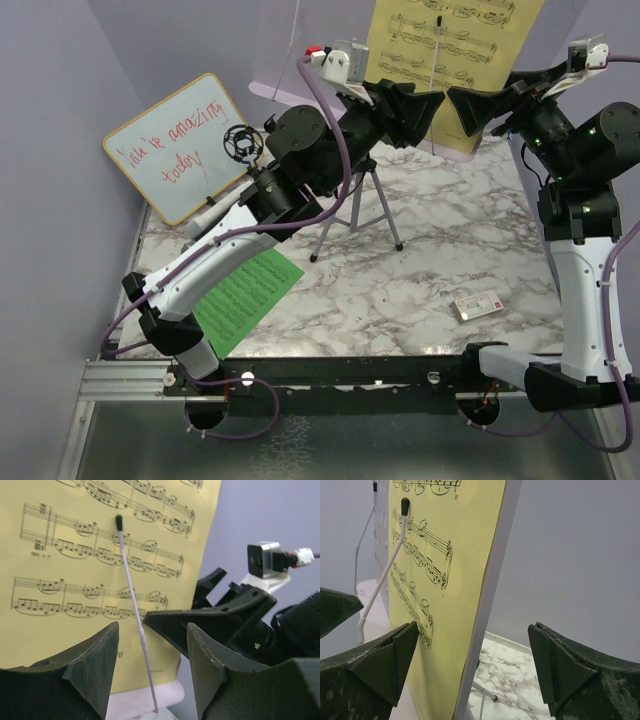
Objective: Pack up the instrument practice props
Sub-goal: Pick up the sheet music from the music stand.
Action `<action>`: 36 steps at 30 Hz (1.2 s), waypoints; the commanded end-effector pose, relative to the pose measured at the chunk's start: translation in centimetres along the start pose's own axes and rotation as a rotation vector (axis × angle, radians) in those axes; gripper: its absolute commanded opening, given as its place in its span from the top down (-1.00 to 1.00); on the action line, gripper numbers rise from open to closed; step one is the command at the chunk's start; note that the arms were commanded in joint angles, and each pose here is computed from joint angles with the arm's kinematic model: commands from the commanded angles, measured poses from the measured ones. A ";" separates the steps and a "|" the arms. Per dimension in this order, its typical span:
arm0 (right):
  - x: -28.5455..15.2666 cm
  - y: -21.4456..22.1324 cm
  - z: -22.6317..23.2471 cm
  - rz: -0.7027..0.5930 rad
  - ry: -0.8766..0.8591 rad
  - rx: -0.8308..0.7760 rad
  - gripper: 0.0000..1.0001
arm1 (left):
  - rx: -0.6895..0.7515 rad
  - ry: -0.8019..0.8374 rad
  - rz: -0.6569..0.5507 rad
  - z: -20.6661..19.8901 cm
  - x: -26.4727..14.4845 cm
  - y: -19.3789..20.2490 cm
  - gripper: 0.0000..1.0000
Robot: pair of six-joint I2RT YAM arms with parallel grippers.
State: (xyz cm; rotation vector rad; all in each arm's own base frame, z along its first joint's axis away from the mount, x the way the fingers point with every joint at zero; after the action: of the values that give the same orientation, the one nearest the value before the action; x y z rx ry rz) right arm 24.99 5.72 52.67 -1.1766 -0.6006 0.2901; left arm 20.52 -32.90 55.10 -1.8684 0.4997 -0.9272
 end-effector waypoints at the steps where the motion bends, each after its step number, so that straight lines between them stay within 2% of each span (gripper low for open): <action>1: 0.4 0.0 0.0 0.001 -0.020 -0.021 -0.99 | 0.046 -0.088 -0.055 0.4 1.6 -0.3 -0.13; 11: 0.7 -0.4 0.0 -0.013 -0.031 -0.034 -0.99 | 0.063 -0.096 -0.044 0.5 4.3 1.8 0.12; 19: 1.0 -1.0 0.6 -0.027 -0.101 -0.025 -1.00 | 0.073 -0.092 -0.050 0.6 3.8 1.8 0.88; 21: 1.2 -1.1 0.5 -0.036 -0.099 -0.020 -1.00 | 0.072 -0.091 -0.059 0.6 3.6 1.7 0.99; 31: 0.9 -0.5 -1.8 -0.071 0.141 -0.071 -1.00 | 0.072 -0.121 -0.107 1.1 2.4 1.3 1.00; 36: -0.1 -0.7 -1.9 -0.076 0.206 -0.122 -0.97 | 0.084 -0.149 -0.127 1.4 1.9 0.8 1.00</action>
State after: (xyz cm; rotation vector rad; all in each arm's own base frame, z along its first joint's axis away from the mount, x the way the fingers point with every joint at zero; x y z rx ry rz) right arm 25.57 5.59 53.44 -1.2148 -0.6171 0.2060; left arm 23.42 -36.05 53.11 -1.8762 0.3520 -0.8894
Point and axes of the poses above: each gripper's point midway between its finger pads, its own x axis out along the fingers, its own z axis along the line the jaws close on, y = z × x, the point moved 10 cm from there along -x, back along the fingers, and after that the axes turned 9 degrees about x, right-handed, at the moved point
